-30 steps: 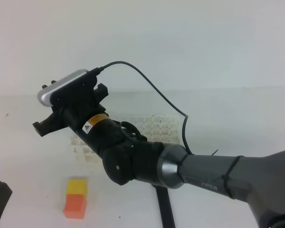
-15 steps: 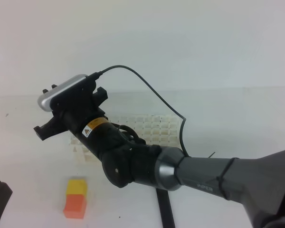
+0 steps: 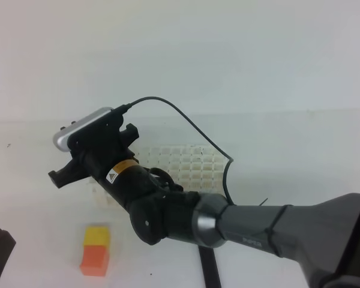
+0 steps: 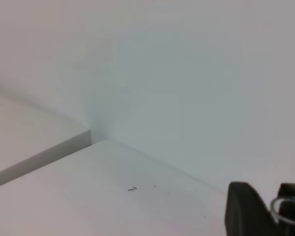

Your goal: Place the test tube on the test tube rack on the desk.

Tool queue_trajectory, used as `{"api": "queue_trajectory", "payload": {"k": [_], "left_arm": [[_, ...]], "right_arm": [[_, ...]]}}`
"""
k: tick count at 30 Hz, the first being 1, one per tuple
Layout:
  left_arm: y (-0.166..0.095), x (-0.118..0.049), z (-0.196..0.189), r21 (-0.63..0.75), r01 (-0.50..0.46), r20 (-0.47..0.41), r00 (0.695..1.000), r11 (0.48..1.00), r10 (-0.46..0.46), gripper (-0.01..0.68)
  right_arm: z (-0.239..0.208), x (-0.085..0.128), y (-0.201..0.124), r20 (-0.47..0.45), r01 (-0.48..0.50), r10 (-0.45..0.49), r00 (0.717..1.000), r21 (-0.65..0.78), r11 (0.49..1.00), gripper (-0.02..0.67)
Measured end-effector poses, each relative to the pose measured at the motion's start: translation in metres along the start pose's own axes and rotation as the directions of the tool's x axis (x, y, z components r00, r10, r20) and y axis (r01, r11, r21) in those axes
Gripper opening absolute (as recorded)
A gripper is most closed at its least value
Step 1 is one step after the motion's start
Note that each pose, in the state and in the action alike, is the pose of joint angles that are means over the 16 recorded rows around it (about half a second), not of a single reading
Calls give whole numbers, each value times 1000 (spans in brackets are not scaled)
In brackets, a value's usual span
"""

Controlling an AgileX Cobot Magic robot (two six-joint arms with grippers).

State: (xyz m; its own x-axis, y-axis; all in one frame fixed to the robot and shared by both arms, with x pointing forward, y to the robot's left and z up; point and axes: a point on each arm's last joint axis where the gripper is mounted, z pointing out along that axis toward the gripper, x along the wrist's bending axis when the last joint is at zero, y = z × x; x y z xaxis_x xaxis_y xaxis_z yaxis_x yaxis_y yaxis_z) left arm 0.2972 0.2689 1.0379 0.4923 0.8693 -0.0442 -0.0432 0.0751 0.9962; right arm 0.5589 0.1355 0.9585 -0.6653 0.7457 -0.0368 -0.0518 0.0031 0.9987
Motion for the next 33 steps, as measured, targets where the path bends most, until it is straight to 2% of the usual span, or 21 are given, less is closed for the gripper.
{"api": "queue_trajectory", "payload": {"k": [22,33], "left_arm": [[0,0,0,0,0,0,1000,1000,0,-1],[0,0,0,-1,0,0,1000,1000,0,-1]], "right_arm": [[-15,1,-5,20,-41,41,999,-9,999,117],[-14,2,-10,11,-28,28,1000,-3,1000,117]]}}
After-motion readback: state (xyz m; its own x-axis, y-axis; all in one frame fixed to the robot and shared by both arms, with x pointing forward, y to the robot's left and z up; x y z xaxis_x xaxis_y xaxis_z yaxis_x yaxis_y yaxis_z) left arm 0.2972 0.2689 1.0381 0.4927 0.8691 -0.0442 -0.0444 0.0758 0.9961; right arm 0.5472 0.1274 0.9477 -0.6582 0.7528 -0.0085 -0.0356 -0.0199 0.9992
